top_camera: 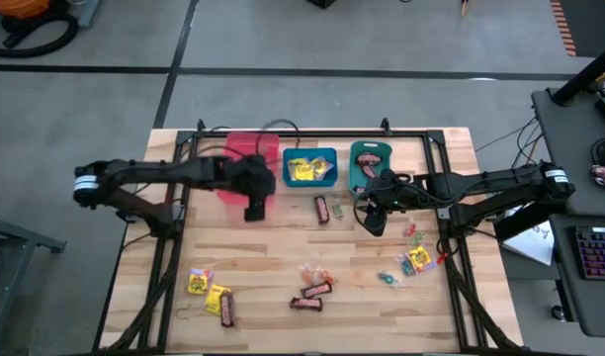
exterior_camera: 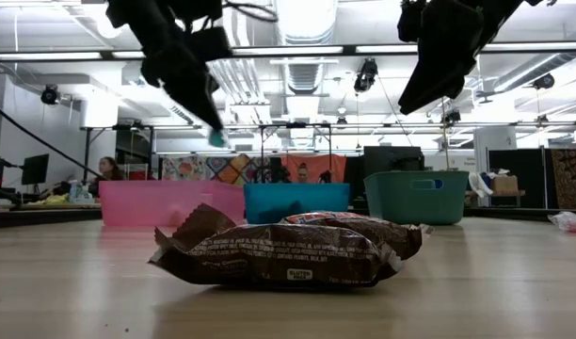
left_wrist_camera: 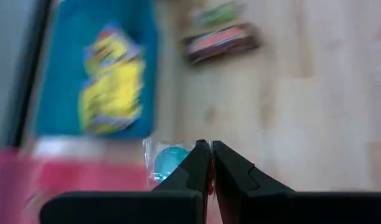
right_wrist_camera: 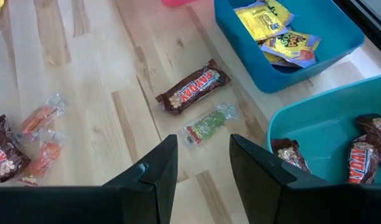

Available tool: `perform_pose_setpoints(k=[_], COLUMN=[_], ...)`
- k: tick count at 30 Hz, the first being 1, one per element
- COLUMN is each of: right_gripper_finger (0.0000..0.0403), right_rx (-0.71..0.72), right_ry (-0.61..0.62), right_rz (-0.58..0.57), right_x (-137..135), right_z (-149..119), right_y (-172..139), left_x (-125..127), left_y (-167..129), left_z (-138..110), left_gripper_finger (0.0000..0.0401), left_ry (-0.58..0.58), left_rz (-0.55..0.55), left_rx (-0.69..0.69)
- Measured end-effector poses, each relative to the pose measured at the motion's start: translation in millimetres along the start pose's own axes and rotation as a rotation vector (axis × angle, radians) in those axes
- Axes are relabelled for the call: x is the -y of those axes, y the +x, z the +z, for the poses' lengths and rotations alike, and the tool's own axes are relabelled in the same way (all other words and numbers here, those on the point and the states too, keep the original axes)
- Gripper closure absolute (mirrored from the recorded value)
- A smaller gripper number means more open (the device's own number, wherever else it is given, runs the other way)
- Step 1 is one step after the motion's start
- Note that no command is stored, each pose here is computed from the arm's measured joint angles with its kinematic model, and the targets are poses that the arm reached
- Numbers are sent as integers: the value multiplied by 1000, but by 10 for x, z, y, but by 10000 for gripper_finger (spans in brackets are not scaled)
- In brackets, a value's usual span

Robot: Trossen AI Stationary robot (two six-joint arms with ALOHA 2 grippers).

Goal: Sort candy
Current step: Put the top blue candy into the blue bin

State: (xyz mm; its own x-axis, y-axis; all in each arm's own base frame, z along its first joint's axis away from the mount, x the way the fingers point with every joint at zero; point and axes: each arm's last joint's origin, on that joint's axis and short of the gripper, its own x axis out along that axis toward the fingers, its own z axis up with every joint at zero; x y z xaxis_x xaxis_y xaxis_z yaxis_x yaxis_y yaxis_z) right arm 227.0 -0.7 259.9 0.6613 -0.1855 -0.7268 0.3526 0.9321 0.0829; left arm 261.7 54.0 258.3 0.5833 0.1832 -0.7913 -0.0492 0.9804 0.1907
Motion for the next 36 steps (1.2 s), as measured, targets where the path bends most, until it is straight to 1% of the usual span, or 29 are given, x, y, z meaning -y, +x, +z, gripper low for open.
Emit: perform_pose_setpoints(k=[5,12,14,17,18,20,27,33,36], right_gripper_finger=[266,266,266,266,266,266,266,266,266], right_rx=[1,-6,-7,-7,-7,-7,-7,-7,-7], right_ry=[0,-1,0,0,0,0,0,13,17], right_rz=[0,-2,-3,-3,-2,-3,-3,-3,-3], right_x=[0,4,5,5,5,5,5,5,5], right_z=[1,-21,-24,-24,-24,-25,-25,-25,-26], right_y=[0,14,16,17,17,17,17,18,18], left_x=[-380,-939,-1087,-1269,-1310,-1353,-1417,-1460,-1460], left_y=[-81,43,101,217,259,355,617,679,677], left_z=[-167,-500,-612,-783,-830,-893,-932,-915,-913], left_gripper_finger=[401,401,401,401,401,401,401,400,388], left_ry=[-107,-265,-347,-506,-542,-568,-575,-569,-563], left_rz=[102,194,216,243,243,228,201,211,210], left_rx=[-64,-212,-251,-311,-329,-359,-400,-411,-410])
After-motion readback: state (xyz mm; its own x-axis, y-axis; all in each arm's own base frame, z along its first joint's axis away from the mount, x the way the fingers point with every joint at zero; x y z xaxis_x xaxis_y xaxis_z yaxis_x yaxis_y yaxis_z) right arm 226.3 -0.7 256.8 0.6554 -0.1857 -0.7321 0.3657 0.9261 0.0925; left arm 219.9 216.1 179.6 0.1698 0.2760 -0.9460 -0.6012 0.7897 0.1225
